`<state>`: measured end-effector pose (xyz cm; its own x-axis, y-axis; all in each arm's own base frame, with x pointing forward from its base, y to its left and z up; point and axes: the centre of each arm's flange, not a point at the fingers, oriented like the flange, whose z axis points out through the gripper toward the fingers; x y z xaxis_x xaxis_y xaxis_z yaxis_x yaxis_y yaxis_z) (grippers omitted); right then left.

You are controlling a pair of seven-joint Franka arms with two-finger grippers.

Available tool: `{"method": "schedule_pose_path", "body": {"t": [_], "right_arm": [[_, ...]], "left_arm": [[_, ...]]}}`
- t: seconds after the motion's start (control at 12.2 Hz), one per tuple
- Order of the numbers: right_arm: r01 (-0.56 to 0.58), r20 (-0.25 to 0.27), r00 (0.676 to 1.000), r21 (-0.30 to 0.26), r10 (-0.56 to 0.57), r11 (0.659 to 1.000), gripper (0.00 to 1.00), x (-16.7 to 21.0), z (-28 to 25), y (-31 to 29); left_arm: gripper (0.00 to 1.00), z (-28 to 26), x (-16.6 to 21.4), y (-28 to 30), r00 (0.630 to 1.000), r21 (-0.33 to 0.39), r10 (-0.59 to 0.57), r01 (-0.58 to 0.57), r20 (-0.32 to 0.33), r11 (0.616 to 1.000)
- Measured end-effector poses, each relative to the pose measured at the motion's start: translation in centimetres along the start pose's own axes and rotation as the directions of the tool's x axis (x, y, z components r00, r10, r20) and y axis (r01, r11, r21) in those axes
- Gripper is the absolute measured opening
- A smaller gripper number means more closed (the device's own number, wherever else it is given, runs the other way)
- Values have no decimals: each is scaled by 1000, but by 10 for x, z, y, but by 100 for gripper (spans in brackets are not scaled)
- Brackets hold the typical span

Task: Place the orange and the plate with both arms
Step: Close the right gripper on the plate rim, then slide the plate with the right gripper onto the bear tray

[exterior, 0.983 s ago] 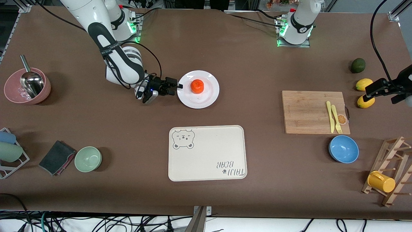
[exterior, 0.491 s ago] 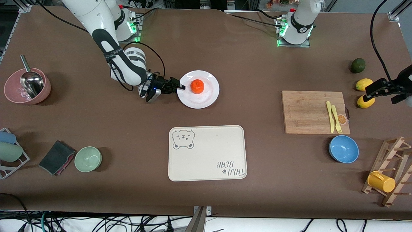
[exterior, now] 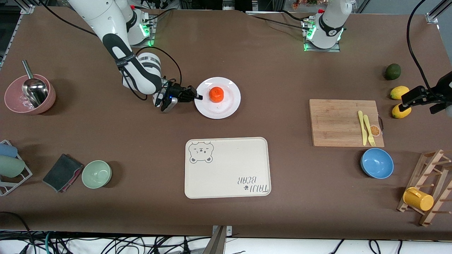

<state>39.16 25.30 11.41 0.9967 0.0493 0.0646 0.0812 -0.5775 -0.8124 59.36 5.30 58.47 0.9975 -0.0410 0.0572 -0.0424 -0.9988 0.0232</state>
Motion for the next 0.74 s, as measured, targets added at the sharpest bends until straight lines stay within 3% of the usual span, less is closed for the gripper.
{"method": "schedule_pose_path", "body": {"t": [0.74], "right_arm": [[-44,-27,999,19,44,999,4,15,-1,-8]], "left_arm": [[100,-1,0,0,1000,0,0,0,-1,1000]]}}
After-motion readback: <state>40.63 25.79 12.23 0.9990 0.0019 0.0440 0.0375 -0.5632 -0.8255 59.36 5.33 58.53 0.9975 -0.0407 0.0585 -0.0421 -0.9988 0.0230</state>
